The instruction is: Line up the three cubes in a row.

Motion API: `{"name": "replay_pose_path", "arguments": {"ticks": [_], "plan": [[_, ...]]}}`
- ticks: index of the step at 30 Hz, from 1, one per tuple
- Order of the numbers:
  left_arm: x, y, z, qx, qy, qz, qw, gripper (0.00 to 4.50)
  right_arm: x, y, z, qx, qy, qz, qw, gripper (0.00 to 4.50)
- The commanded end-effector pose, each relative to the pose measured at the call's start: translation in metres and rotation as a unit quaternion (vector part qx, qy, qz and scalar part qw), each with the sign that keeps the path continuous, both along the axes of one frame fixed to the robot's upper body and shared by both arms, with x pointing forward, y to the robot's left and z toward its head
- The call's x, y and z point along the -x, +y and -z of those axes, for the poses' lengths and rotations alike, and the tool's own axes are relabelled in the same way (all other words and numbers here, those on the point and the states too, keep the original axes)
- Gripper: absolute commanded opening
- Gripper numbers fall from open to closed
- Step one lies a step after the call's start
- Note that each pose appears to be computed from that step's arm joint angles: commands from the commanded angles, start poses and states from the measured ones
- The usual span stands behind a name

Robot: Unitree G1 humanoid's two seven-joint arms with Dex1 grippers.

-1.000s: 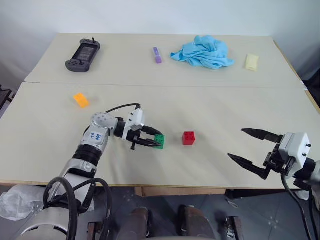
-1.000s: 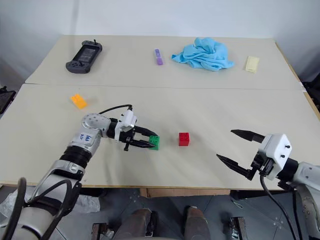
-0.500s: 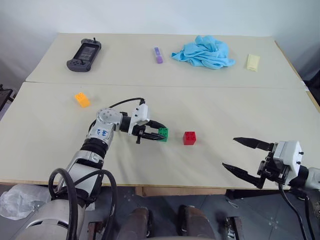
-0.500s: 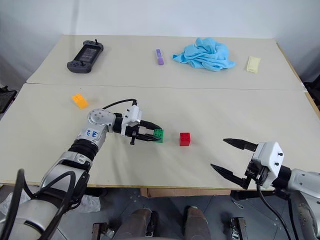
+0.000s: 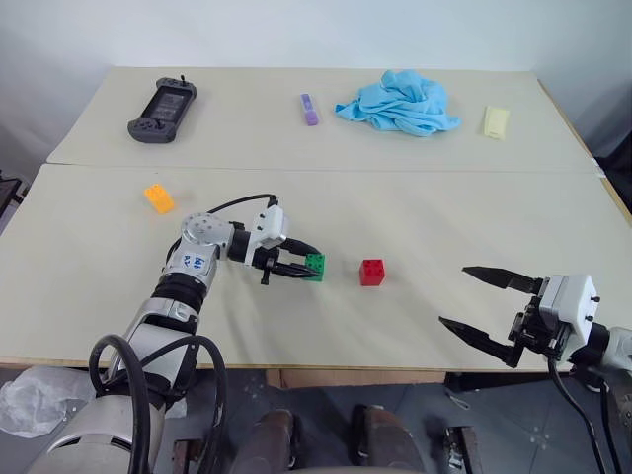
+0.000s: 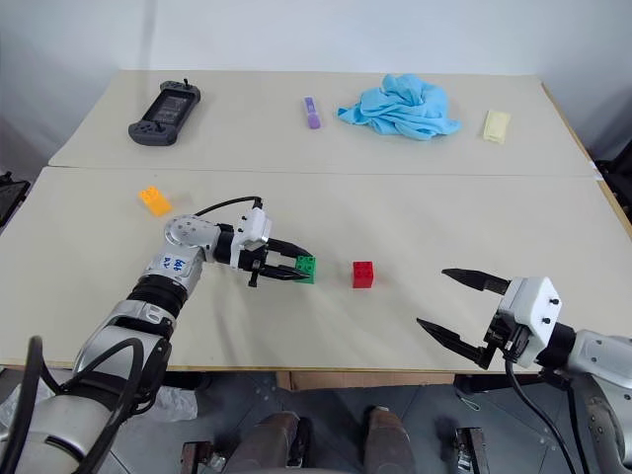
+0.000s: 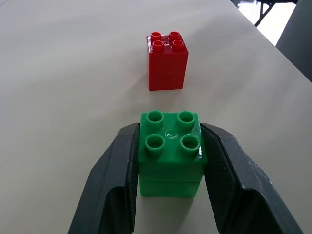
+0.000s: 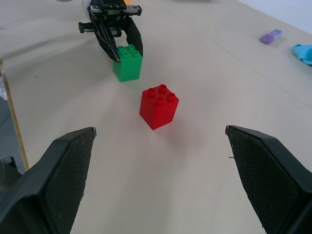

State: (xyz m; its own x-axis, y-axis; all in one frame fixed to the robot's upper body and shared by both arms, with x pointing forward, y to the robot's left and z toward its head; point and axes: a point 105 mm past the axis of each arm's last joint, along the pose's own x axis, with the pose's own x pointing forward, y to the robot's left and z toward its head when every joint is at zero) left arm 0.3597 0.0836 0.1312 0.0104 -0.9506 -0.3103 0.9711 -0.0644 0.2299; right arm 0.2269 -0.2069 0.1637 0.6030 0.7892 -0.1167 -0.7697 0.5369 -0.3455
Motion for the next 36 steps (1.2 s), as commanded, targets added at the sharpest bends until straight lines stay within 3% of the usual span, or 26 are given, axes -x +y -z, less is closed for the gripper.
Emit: {"name": "replay_pose_path", "arguments": {"ticks": [1, 5, 9, 14, 19, 23, 26, 28, 34, 36], "plan": [[0.007, 0.003, 0.002, -0.009, 0.033, 0.015, 0.999, 2.20, -0.002, 0.002, -0.004, -0.002, -0.011, -0.005, 1.000, 4.50], [0.003, 0.010, -0.007, -0.003, 0.002, -0.003, 1.000, 3.35, -0.007, 0.002, -0.004, 0.000, -0.015, -0.010, 1.000, 4.50], [-0.003, 0.022, -0.033, 0.032, -0.039, -0.026, 0.998, 4.47, -0.011, 0.005, -0.005, -0.004, -0.021, -0.020, 1.000, 4.50], [0.009, 0.049, -0.069, 0.070, -0.090, -0.040, 0.993, 4.47, -0.025, 0.017, -0.008, -0.010, -0.033, -0.047, 0.998, 4.50], [0.008, 0.110, -0.108, 0.146, -0.136, -0.198, 0.960, 4.47, -0.046, 0.034, -0.019, -0.032, -0.065, -0.078, 0.994, 4.50], [0.022, 0.178, -0.092, 0.193, -0.158, -0.372, 0.894, 4.47, -0.054, 0.055, -0.026, -0.055, -0.086, -0.111, 0.989, 4.50], [0.050, 0.238, -0.063, 0.201, -0.198, -0.528, 0.801, 4.47, -0.056, 0.071, -0.028, -0.066, -0.091, -0.134, 0.985, 4.50], [0.077, 0.262, -0.038, 0.200, -0.186, -0.590, 0.760, 4.47, -0.056, 0.079, -0.026, -0.069, -0.089, -0.149, 0.982, 4.50], [0.143, 0.282, 0.013, 0.196, -0.127, -0.689, 0.686, 4.47, -0.061, 0.092, -0.027, -0.073, -0.083, -0.175, 0.978, 4.50], [0.154, 0.286, 0.022, 0.200, -0.112, -0.709, 0.667, 4.47, -0.063, 0.095, -0.027, -0.072, -0.083, -0.182, 0.977, 4.50]]}}
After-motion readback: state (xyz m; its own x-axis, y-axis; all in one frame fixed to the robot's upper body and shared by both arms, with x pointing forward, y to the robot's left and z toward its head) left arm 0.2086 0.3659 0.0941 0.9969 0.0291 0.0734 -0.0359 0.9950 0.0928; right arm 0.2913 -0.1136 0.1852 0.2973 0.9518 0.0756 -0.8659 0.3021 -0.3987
